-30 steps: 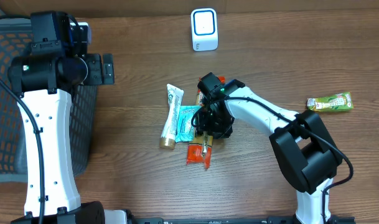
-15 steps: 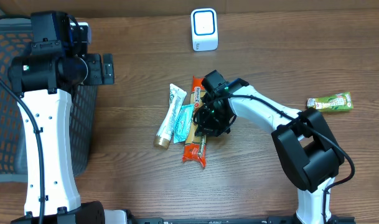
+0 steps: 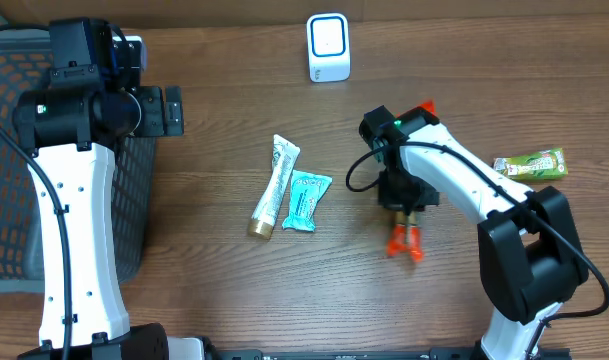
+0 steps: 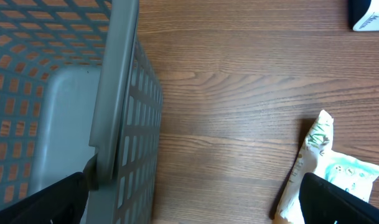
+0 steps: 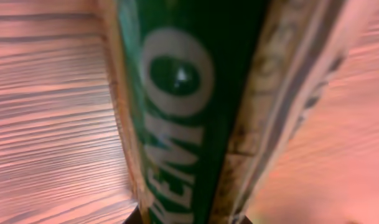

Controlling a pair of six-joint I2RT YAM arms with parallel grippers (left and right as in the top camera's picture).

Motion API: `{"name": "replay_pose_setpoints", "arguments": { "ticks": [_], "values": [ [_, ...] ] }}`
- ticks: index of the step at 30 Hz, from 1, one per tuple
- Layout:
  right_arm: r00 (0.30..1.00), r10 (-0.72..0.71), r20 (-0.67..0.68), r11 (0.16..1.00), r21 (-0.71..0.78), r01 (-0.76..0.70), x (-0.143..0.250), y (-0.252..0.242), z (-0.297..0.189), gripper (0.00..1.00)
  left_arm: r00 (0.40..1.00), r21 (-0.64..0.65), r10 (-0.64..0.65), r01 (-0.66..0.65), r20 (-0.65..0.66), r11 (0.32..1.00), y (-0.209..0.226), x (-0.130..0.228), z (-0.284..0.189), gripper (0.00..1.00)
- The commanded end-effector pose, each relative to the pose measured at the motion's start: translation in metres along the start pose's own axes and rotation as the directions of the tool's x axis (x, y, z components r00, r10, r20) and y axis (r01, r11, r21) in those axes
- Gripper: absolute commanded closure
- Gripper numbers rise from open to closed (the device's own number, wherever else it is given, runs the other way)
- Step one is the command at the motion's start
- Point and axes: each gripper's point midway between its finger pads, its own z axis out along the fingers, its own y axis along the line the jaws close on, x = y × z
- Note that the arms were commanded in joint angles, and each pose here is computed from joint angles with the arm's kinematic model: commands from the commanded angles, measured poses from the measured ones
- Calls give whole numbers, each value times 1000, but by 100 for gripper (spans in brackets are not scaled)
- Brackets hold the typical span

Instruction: Scan the item barcode

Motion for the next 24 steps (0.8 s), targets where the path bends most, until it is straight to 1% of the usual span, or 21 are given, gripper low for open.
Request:
{"name": "replay_pose_setpoints", "arguments": {
  "ticks": [1,4,8,9,11,14,20,24],
  "values": [
    [986,2,169,970,240,-43,-13,-31,-10,96,1000,6,11,-11,4,1000,1,-3,1,0],
    [987,-31,159,957,291,-17,-13,-25,1,96,1000,6,11,-11,4,1000,1,-3,1,1],
    [988,-63,144,961,277,21,-8,-8,7,96,1000,6,11,-11,4,1000,1,-3,1,0],
    [987,-73,142,962,270,32,-5,-4,6,93,1000,6,11,-11,4,1000,1,-3,1,0],
    [985,-93,144,964,262,52,-1,4,5,80,1000,6,11,-11,4,1000,1,-3,1,1],
    [981,-128,147,966,244,89,6,19,4,64,1000,6,11,-11,4,1000,1,-3,1,0],
    [977,-175,122,979,131,159,28,59,5,57,1000,6,11,-11,4,1000,1,-3,1,0],
    [972,-206,115,977,70,199,41,81,0,56,1000,6,11,-11,4,1000,1,-3,1,0]
  ]
}}
